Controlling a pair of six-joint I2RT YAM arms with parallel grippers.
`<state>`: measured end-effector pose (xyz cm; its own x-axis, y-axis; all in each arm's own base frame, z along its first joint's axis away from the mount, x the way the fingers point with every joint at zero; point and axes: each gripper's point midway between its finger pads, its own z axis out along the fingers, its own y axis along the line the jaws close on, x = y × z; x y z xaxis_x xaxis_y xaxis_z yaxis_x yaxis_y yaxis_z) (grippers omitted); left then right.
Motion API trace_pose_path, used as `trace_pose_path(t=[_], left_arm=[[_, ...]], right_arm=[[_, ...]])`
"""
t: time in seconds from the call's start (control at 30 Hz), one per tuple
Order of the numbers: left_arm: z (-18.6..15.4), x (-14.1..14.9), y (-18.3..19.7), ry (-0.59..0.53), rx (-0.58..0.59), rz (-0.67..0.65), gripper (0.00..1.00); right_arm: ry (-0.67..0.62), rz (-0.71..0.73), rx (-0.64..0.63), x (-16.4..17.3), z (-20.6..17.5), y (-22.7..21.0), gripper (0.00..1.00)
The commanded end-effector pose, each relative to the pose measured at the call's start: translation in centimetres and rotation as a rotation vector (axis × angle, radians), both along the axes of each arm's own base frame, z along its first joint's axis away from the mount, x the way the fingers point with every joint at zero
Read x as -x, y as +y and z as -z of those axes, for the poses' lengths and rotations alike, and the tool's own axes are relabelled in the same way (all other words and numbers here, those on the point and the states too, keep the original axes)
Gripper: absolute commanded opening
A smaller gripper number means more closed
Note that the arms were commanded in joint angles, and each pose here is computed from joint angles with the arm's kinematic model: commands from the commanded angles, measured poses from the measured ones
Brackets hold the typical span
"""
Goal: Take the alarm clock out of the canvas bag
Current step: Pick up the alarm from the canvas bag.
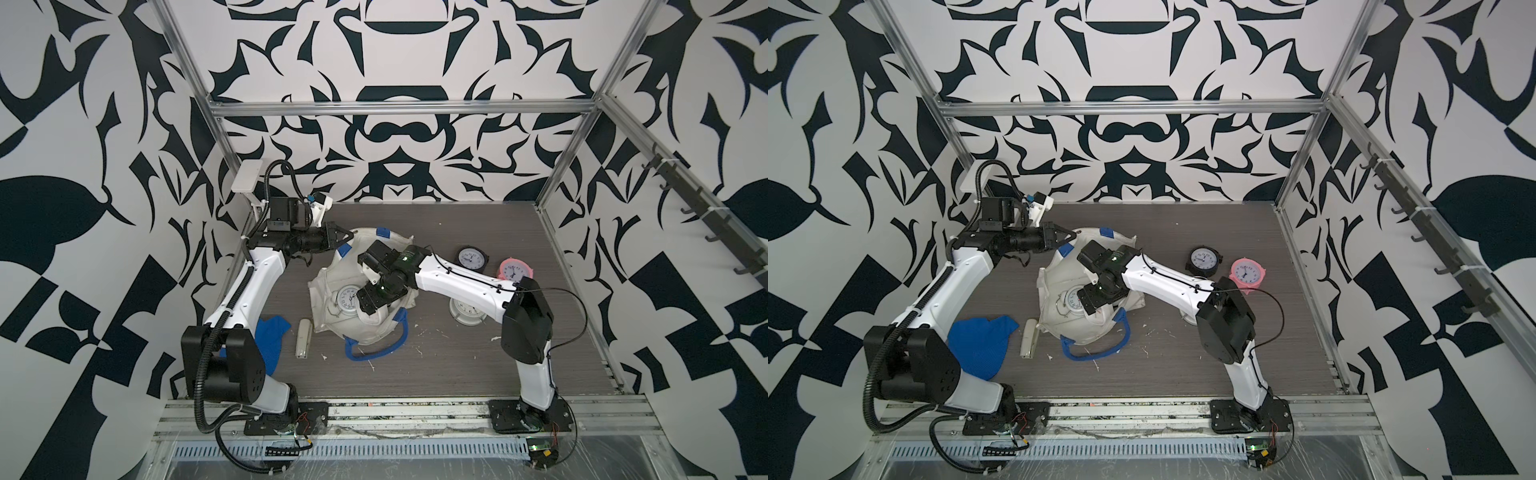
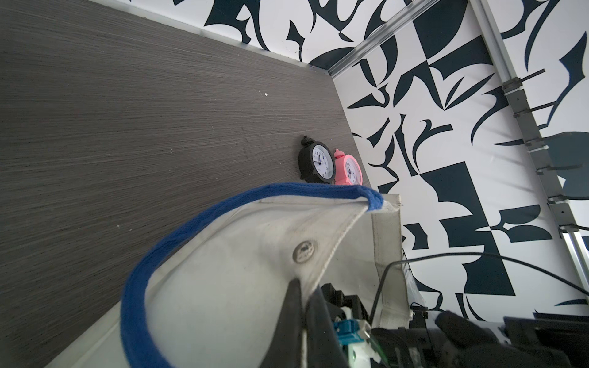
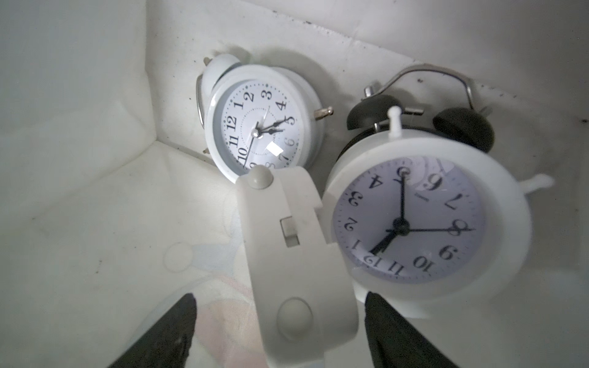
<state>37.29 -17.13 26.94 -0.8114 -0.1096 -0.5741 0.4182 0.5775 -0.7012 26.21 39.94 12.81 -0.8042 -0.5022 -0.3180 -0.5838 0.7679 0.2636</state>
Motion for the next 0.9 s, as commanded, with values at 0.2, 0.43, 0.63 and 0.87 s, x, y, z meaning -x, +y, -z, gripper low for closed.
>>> trace_pose_path(t=[0.2,0.43,0.63,0.87], left_arm=[[-1.7,0.2,-0.3,-0.053,0.014,0.025,0.00],[-1.7,0.3,-0.3,-0.051,0.013,0.022,0.00],[-1.7,0.2,-0.2,-0.055,0.007,0.017,0.00],[-1.7,-0.1,0.2,-0.062,-0.009,-0.007,0.00]], right_arm=[[0.032,-0.023,-0.064,0.3,0.4,1.8,0.73],[0.037,-0.030,-0.062,0.2,0.5,2.1,0.52],[-0.015,-0.087,-0.109,0.1,-2.9,2.3,0.45],[-0.115,-0.142,-0.239,0.4,-10.9,1.2,0.37]])
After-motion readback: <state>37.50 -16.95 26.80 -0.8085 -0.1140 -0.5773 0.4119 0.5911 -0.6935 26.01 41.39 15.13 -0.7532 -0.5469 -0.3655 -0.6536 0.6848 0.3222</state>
